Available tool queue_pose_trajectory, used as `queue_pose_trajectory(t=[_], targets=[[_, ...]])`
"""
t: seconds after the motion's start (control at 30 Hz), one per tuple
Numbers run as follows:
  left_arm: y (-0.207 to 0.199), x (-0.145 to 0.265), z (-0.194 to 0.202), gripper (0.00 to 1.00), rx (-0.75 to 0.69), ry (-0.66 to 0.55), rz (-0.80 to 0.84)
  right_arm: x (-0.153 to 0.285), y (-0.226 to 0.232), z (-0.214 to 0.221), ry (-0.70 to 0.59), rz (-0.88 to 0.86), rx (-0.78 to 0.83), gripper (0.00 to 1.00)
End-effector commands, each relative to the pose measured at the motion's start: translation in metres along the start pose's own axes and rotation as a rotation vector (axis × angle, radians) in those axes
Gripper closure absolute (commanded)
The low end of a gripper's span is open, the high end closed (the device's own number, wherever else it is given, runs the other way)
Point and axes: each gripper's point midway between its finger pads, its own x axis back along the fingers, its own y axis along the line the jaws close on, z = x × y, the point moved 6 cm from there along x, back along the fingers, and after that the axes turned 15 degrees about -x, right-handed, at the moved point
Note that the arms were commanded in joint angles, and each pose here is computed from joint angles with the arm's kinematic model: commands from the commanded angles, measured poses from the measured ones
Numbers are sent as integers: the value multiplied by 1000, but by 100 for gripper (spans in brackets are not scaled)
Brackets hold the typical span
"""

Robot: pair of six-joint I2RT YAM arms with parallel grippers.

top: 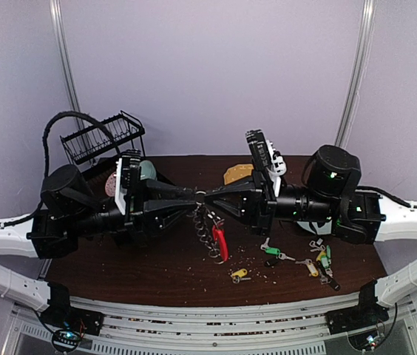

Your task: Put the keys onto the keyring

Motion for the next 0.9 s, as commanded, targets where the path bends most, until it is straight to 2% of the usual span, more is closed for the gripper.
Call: queue_pose_trajectory(t=[0.0,0.27,0.33,0.5,0.53,0.6,0.63,0.77,0.87], targets=[[7,-4,-8,76,-10,-2,-27,3,13,-12,-49,-53,16,100],[7,-10,-10,91,-10,-9,-13,3,13,-11,-45,-61,16,100],[7,-10,-10,100,-11,-12,-11,3,13,-11,-43,-61,16,100],[7,-5,-10,100,-34,-6,-22,4,12,-8,-23,-51,21,100],[8,-2,-10,100,-53,5,-37,5,11,-7,-16,-41,27,98],[12,5,-5,100,-109,62,-84,10,10,-6,1,-16,51,73],[17,9,-2,100,-143,97,-126,13,10,-5,10,-2,63,65],[26,21,7,100,-320,233,-260,25,9,-8,29,58,97,59],[15,21,7,100,-523,294,-272,29,16,-10,59,34,109,56]])
